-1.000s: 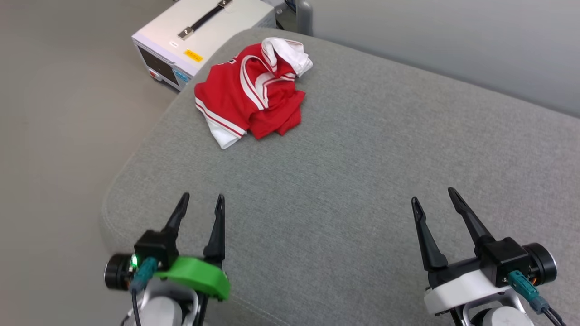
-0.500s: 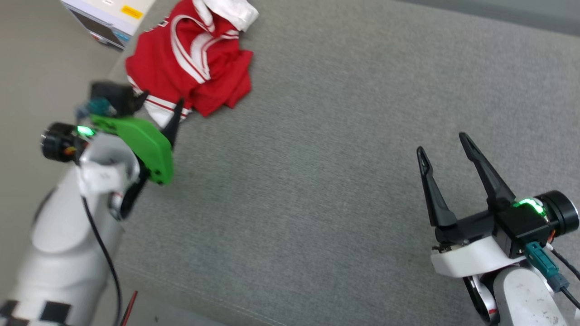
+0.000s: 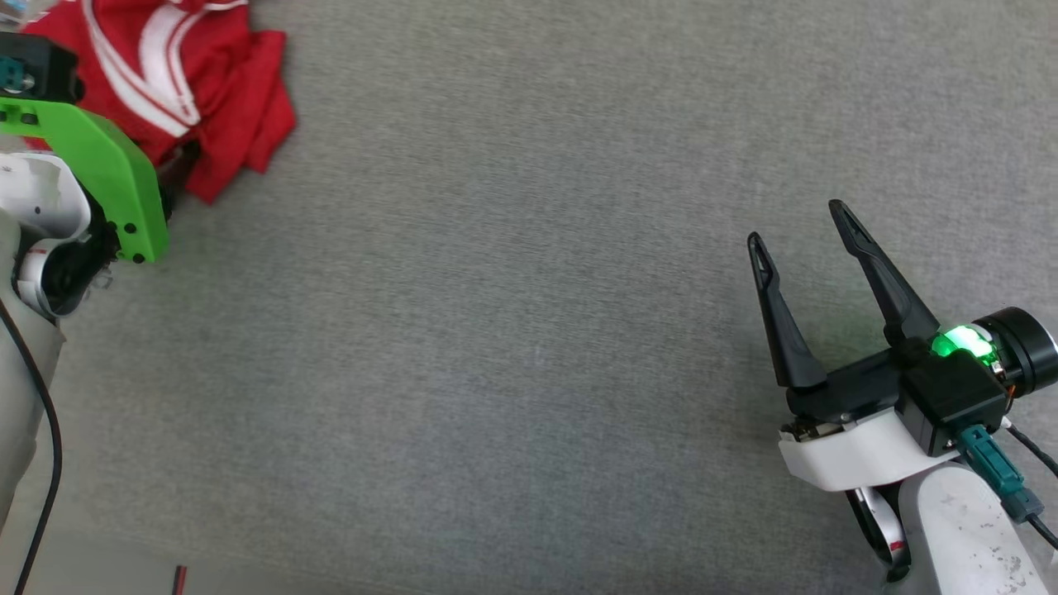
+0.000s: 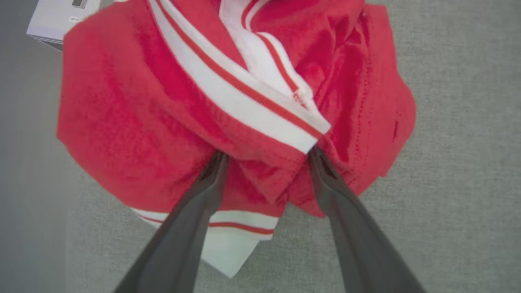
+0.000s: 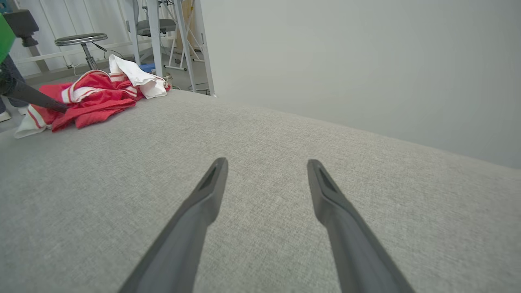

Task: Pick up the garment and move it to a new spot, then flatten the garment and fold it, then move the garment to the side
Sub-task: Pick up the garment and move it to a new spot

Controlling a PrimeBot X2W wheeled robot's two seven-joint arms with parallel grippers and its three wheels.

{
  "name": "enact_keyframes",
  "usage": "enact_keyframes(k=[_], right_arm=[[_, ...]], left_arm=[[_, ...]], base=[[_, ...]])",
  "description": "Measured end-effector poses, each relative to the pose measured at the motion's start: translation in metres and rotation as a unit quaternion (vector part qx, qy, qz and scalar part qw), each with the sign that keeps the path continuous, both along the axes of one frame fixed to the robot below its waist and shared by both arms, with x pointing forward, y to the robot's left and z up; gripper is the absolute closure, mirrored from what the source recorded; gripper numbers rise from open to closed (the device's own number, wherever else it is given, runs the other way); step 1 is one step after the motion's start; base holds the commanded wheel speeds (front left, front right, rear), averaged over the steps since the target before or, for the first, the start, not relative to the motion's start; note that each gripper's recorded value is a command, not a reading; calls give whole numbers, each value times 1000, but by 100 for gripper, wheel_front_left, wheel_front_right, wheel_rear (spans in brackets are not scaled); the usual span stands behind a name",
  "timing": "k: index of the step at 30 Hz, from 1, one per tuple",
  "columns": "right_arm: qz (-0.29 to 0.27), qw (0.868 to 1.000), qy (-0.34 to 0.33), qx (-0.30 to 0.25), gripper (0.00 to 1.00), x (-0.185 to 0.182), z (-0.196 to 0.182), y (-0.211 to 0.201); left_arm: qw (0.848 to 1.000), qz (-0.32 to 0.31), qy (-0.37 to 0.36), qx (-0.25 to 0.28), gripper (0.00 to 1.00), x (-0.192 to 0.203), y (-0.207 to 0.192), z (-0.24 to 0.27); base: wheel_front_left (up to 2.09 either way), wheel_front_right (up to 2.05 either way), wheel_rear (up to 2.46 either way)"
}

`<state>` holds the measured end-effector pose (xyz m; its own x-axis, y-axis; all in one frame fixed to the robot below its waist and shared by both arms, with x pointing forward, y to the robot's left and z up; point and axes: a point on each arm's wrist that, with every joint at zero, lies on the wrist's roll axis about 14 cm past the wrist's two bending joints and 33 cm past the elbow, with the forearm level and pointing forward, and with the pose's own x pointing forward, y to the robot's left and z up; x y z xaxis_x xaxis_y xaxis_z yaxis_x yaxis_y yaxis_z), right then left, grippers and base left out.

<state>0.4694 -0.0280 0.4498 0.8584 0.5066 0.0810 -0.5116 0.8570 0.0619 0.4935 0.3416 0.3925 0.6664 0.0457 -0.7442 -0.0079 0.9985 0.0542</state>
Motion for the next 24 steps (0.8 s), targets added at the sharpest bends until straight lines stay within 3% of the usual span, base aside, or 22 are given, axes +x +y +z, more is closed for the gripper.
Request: enact_keyframes(k=[7,8,9,15,19,20,24], right_arm=[[-21,999,21,-19,0,0,-19,-19],[-23,999,23,-20,0,0,-21,-21],[-24,999,23,-21,0,0,-21,-22],[-24,999,14,-24,0,-1,-13,-22],[-24,999,0,-23,0,-6,3,-20],[-27,999,-8,-20,0,-9,13,-21],[-36,999,-22,-18,0,-15,29,-24]], left_arm=[[999,-7,50,-16,2,5,-10,-37],[998,-8,56,-20,69,5,-11,-39],[998,-9,58,-23,100,6,-13,-40],[999,-13,28,-30,100,8,-17,-32],[998,-9,-60,-16,100,15,-11,-3],[994,-14,-105,3,100,17,-6,18],[985,-20,-173,14,100,21,-4,54]], base=[[0,0,0],[0,0,0],[0,0,0],[0,0,0],[0,0,0],[0,0,0],[0,0,0]])
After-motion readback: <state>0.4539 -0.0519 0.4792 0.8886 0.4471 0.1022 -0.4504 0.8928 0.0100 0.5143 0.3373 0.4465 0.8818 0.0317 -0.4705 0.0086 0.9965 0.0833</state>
